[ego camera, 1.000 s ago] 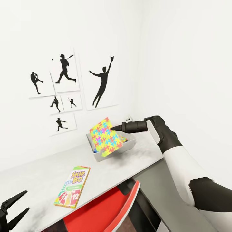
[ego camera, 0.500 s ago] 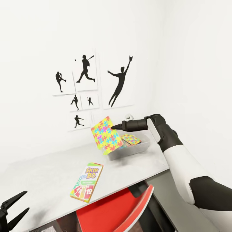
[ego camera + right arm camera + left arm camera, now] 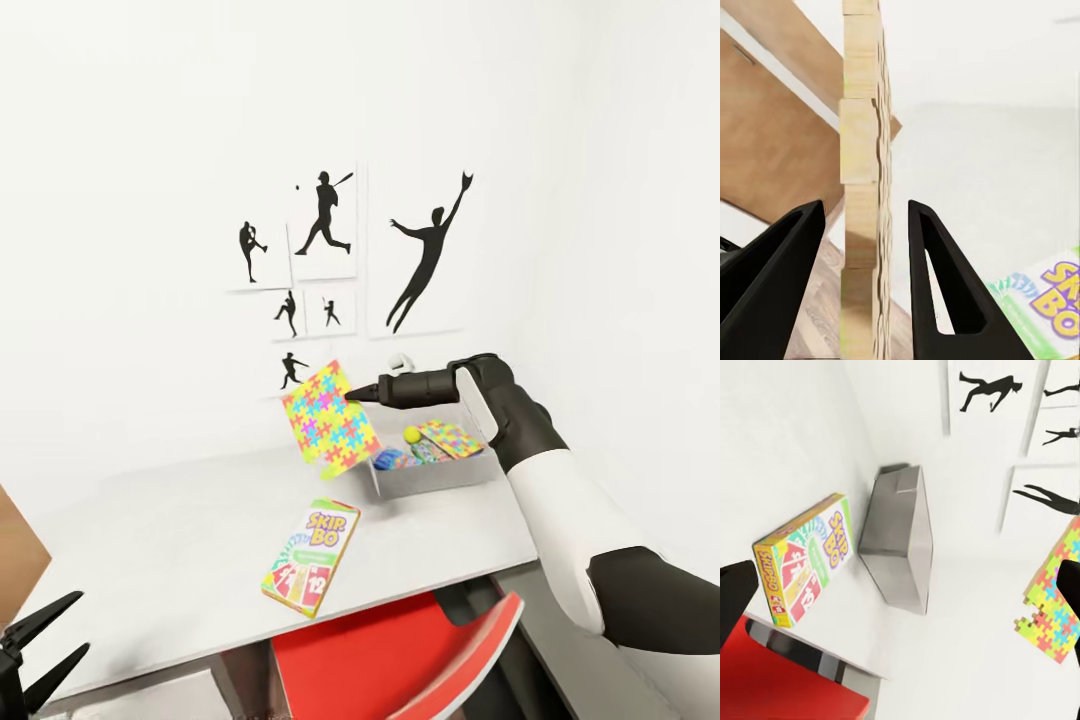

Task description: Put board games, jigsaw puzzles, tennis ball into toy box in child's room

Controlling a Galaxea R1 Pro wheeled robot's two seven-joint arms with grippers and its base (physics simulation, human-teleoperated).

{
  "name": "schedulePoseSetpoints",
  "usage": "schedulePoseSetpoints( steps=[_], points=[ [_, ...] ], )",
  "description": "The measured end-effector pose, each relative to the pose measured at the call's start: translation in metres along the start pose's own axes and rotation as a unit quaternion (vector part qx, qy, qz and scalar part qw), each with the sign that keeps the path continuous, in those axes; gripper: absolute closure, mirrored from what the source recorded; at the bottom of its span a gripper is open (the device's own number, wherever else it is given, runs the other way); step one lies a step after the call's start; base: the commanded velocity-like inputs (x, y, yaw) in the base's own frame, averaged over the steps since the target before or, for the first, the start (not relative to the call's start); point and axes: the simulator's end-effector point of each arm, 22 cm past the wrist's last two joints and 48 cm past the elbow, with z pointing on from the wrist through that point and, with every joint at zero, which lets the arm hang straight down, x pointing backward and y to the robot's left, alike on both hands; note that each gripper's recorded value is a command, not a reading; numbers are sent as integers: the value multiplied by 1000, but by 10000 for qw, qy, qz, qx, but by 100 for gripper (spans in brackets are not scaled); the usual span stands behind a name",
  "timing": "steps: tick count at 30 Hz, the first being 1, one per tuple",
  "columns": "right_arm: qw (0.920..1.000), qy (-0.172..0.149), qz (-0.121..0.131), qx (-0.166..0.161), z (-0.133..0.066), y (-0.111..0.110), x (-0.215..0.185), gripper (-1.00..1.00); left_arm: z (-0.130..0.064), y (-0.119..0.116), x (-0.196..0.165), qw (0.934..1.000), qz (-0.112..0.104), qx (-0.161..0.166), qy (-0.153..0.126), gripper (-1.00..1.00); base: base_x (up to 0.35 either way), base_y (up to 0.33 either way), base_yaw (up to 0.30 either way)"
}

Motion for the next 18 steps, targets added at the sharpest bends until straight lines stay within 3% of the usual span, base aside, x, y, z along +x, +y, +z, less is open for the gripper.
schedulePoseSetpoints(
  steps=[5, 11, 18],
  points=[
    [10000, -9, -36, -7, 0, 2, -1, 100, 0, 0, 0, 10000, 0, -2, -2, -100, 0, -26, 297],
    [10000, 9, -40, -10, 1, 2, 1, 100, 0, 0, 0, 10000, 0, -7, -5, -100, 0, -188, 297],
    [10000, 16, -45, 5, 1, 2, 1, 100, 0, 0, -1, 10000, -8, -1, -10, -100, 0, -22, 297]
  ],
)
